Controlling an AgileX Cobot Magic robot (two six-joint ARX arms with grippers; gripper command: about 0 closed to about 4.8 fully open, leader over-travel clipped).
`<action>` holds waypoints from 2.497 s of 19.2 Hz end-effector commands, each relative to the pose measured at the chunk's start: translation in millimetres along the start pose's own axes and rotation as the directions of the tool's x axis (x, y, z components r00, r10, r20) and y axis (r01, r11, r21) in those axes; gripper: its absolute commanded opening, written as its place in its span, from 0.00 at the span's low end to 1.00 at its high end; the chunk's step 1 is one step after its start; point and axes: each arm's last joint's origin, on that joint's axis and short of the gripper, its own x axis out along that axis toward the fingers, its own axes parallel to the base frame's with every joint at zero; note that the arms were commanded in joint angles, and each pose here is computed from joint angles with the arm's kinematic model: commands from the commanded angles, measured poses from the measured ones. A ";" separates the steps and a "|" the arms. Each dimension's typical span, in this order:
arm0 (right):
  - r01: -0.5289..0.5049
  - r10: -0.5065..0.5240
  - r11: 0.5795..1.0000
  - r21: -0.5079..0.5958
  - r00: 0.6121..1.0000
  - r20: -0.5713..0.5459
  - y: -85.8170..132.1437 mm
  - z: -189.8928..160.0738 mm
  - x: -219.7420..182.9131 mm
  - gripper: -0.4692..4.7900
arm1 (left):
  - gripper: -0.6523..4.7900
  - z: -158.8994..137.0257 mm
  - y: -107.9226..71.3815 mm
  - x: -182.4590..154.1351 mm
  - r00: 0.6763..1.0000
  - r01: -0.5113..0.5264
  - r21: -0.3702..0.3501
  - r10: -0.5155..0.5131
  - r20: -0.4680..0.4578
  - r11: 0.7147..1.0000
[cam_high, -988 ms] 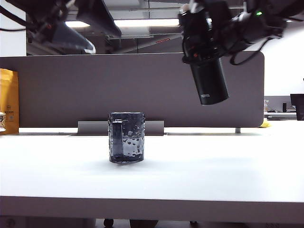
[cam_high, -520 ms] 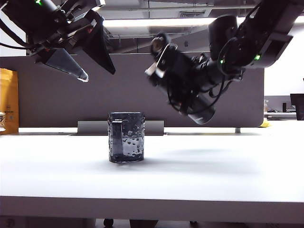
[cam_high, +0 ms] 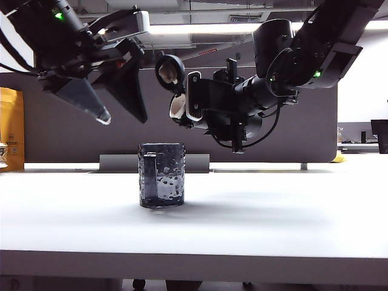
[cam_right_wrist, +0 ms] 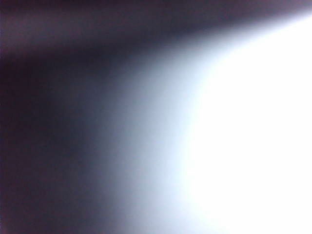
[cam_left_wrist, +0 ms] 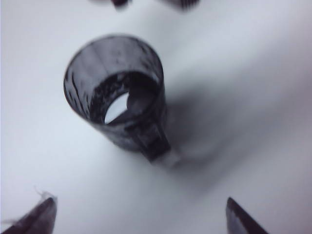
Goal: Pick up the black thermos, pour some water into the cup, then place the black thermos back on the table.
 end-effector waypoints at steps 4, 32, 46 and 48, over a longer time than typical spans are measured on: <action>0.141 -0.127 0.983 -0.115 0.985 0.119 -20.1 4.9 -2.4 0.27 | 1.00 4.8 1.2 -1.0 0.999 -0.027 -0.040 0.028 0.039 0.999; 0.216 -0.181 0.865 -0.453 0.976 0.120 -24.9 3.1 8.5 0.13 | 1.00 2.3 1.8 -0.6 0.998 -0.054 -0.032 0.054 0.011 0.998; 0.222 -0.176 0.867 -0.447 0.974 0.142 -23.8 12.9 10.4 0.13 | 1.00 0.4 1.5 -0.5 0.999 -0.051 -0.033 0.051 -0.009 0.998; 0.222 -0.176 0.867 -0.447 0.974 0.142 -23.8 12.9 10.4 0.13 | 1.00 -1.0 1.3 -0.6 0.999 -0.050 -0.032 0.049 -0.023 0.998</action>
